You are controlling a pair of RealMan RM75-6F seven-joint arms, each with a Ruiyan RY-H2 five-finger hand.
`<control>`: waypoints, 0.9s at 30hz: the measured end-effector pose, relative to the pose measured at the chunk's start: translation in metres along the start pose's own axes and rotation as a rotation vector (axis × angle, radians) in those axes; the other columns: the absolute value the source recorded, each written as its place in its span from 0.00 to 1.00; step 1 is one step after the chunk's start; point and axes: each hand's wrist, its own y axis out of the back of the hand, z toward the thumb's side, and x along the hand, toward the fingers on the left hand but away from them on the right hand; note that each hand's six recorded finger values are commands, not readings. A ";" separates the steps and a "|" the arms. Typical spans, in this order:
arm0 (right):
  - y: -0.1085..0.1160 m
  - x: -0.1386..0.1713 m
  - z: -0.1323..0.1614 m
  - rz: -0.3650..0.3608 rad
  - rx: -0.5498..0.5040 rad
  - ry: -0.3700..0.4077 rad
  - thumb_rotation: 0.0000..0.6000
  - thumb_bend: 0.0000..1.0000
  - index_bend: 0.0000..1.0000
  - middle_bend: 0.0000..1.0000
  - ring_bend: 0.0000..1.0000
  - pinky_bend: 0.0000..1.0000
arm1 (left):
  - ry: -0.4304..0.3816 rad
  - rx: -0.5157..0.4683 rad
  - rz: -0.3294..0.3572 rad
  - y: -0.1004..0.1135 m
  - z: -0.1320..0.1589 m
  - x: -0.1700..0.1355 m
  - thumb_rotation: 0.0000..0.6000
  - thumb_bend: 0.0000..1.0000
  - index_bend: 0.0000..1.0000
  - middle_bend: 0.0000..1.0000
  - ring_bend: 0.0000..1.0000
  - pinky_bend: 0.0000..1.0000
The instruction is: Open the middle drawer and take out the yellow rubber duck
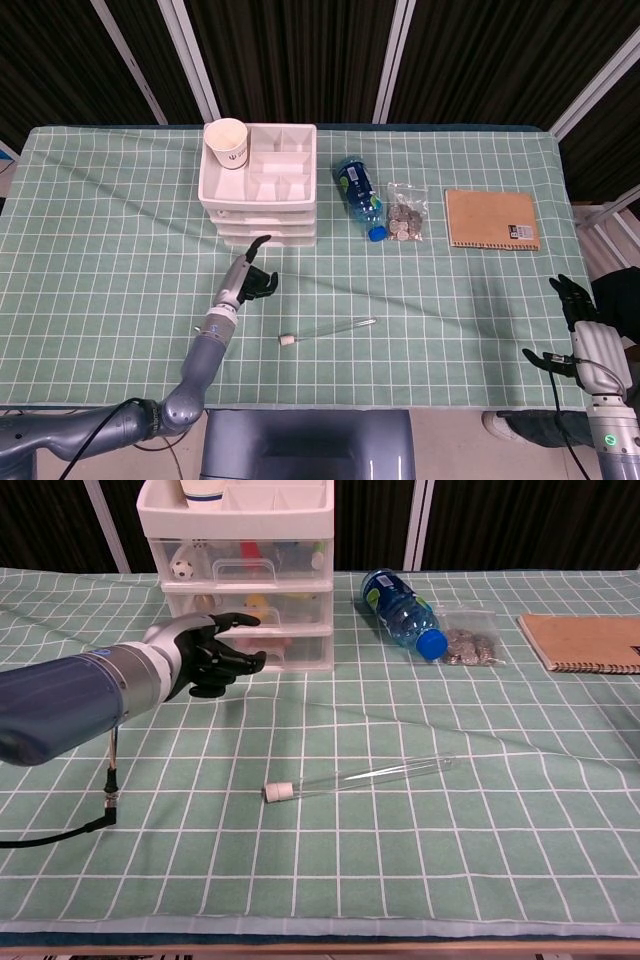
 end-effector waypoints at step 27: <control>-0.001 -0.001 -0.001 0.007 -0.017 -0.013 1.00 0.02 0.00 0.00 0.00 0.22 | -0.002 -0.071 -0.014 -0.018 0.006 0.028 1.00 0.51 0.10 0.99 1.00 1.00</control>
